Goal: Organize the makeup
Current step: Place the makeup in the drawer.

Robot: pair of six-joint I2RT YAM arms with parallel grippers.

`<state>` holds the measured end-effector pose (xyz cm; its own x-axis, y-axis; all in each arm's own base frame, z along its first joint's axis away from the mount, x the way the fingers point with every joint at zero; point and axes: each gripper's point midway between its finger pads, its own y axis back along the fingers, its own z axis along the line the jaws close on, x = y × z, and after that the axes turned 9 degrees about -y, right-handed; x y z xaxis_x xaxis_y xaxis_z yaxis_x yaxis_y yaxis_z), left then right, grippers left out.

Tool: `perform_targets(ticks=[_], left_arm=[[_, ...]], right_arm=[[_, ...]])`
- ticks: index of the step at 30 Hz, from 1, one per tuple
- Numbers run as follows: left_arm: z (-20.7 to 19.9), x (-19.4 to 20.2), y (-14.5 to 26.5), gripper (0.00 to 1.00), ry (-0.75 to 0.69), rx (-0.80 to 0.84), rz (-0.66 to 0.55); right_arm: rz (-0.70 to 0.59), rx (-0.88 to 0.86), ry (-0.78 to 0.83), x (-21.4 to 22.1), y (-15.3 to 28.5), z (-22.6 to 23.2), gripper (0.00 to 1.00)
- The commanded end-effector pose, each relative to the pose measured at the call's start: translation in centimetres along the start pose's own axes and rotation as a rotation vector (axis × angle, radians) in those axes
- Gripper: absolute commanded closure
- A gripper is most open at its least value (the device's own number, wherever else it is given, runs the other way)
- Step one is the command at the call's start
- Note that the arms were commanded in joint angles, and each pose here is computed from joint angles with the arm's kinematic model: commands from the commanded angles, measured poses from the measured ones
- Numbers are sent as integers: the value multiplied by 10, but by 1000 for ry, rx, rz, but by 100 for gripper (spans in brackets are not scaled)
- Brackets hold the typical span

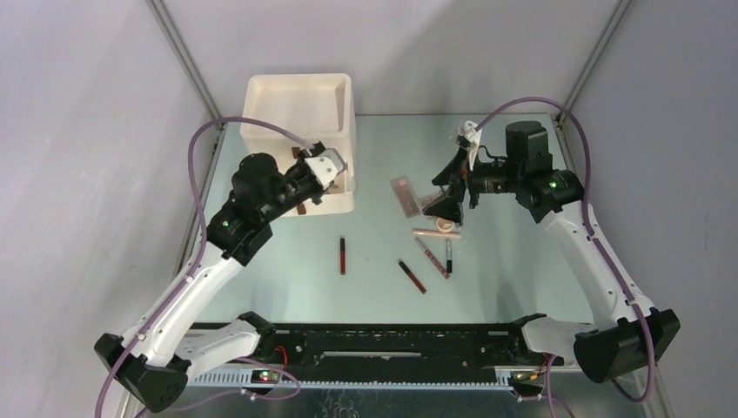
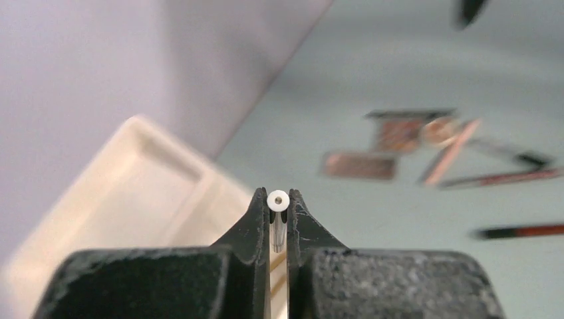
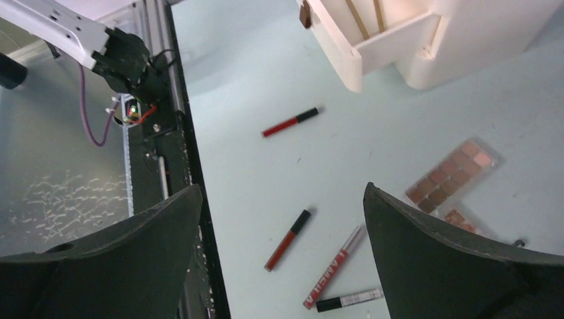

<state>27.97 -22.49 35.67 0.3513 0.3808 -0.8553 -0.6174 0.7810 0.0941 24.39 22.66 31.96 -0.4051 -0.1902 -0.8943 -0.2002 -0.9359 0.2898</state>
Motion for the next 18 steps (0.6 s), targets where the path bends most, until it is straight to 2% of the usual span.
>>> perform_targets(ticks=[1, 10, 18], left_arm=[[43, 81, 29, 100, -386, -165, 407], [67, 168, 25, 100, -561, -231, 797], [61, 217, 9, 98, -569, -144, 927]], right_arm=[[38, 68, 32, 18, 5, -10, 0], [96, 78, -30, 51, -3, -22, 0], [179, 184, -83, 78, -8, -55, 0]])
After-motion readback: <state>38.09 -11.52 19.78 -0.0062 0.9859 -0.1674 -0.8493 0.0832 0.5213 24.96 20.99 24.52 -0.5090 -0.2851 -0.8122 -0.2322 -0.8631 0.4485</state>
